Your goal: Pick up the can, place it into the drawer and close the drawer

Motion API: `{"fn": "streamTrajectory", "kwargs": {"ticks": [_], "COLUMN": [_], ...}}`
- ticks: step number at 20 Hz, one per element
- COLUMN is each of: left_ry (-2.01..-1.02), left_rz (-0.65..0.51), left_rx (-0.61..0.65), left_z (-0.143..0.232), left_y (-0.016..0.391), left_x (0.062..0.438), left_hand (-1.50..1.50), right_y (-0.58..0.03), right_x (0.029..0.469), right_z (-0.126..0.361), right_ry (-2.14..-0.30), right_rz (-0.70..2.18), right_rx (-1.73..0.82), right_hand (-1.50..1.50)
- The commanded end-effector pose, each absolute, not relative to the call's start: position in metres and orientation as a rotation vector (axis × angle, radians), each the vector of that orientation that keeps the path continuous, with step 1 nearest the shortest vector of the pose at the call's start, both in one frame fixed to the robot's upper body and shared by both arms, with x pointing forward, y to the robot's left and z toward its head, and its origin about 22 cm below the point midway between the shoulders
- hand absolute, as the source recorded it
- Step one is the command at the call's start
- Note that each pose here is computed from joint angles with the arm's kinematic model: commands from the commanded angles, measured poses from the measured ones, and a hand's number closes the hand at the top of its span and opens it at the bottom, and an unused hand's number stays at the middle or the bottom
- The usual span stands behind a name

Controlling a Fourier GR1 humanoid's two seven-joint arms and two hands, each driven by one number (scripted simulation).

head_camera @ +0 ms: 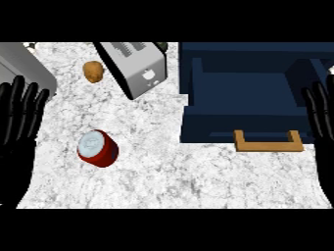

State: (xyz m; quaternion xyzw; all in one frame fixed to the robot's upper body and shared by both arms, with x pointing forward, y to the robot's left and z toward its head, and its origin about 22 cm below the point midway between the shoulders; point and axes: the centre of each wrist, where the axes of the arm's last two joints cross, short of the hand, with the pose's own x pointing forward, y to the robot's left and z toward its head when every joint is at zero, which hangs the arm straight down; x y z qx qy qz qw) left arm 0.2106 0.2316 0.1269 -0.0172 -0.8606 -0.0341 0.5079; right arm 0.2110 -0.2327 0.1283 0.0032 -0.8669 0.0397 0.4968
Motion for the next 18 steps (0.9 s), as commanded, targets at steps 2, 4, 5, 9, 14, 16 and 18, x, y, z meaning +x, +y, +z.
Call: {"fn": "streamTrajectory", "kwargs": {"ticks": [2, 4, 5, 9, 14, 16, 18], "left_ry": [-2.06, -2.065, -2.062, -1.687, -1.641, -1.642, -1.629], "left_rz": [0.023, 0.095, 0.127, 0.417, 0.495, 0.48, 0.495], "left_rx": [0.121, 0.288, 0.372, 0.494, 0.526, 0.512, 0.537], "left_z": [0.131, 0.125, 0.125, 0.094, 0.11, 0.123, 0.129], "left_y": [0.226, 0.221, 0.225, 0.24, 0.203, 0.196, 0.197], "left_x": [0.195, 0.183, 0.173, 0.172, 0.151, 0.15, 0.139], "left_hand": [-1.5, -1.5, -1.5, -1.5, -1.5, -1.5, -1.5], "right_y": [-0.236, -0.237, -0.245, -0.268, -0.26, -0.255, -0.275], "right_x": [0.209, 0.2, 0.198, 0.203, 0.201, 0.206, 0.187], "right_z": [0.136, 0.123, 0.126, 0.098, 0.099, 0.1, 0.106], "right_ry": [-2.107, -2.107, -2.087, -1.815, -1.81, -1.795, -1.793], "right_rz": [0.062, 0.092, 0.062, -0.064, -0.068, -0.077, -0.057], "right_rx": [-0.012, -0.036, -0.045, -0.163, -0.144, -0.172, -0.178], "right_hand": [-1.5, -1.5, -1.5, -1.5, -1.5, -1.5, -1.5]}}
